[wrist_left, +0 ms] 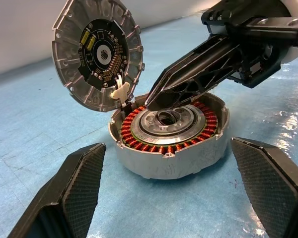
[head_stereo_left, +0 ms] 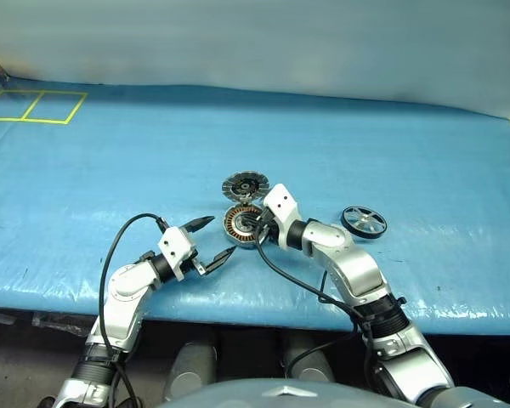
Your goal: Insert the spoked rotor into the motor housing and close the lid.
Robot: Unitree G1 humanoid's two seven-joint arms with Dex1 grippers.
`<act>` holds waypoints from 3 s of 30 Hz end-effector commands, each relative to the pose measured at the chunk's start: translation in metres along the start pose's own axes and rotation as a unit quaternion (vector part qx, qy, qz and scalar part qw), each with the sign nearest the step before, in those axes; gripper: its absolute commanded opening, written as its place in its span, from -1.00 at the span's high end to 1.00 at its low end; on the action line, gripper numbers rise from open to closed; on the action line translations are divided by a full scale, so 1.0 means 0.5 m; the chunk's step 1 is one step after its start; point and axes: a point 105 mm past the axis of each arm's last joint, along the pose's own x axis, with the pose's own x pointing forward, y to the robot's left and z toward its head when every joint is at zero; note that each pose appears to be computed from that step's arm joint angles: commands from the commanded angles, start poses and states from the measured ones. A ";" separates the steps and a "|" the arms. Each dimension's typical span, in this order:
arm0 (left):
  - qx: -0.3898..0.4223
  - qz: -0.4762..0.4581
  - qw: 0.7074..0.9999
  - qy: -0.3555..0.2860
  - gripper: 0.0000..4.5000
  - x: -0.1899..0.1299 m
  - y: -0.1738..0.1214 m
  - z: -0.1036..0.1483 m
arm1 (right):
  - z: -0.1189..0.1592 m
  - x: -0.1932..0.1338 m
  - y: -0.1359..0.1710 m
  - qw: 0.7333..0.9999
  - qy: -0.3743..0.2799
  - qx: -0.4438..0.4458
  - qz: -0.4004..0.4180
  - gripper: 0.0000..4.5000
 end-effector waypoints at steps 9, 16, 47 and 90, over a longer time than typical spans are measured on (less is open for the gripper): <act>0.011 0.003 1.000 -0.009 -0.96 0.001 0.001 0.010 | -0.010 0.005 -0.011 1.000 0.020 -0.014 -0.019 0.99; 0.008 -0.001 1.000 -0.010 -0.96 0.003 -0.006 0.010 | -0.025 0.001 -0.001 0.998 0.050 -0.020 -0.016 0.99; -0.006 -0.013 1.000 -0.016 -0.96 0.007 -0.015 0.012 | 0.069 -0.057 -0.014 0.997 -0.027 -0.039 -0.056 0.99; -0.031 0.001 0.998 -0.055 -0.96 0.021 -0.014 0.028 | -0.038 -0.416 -0.252 0.921 0.265 -0.123 -0.258 -0.21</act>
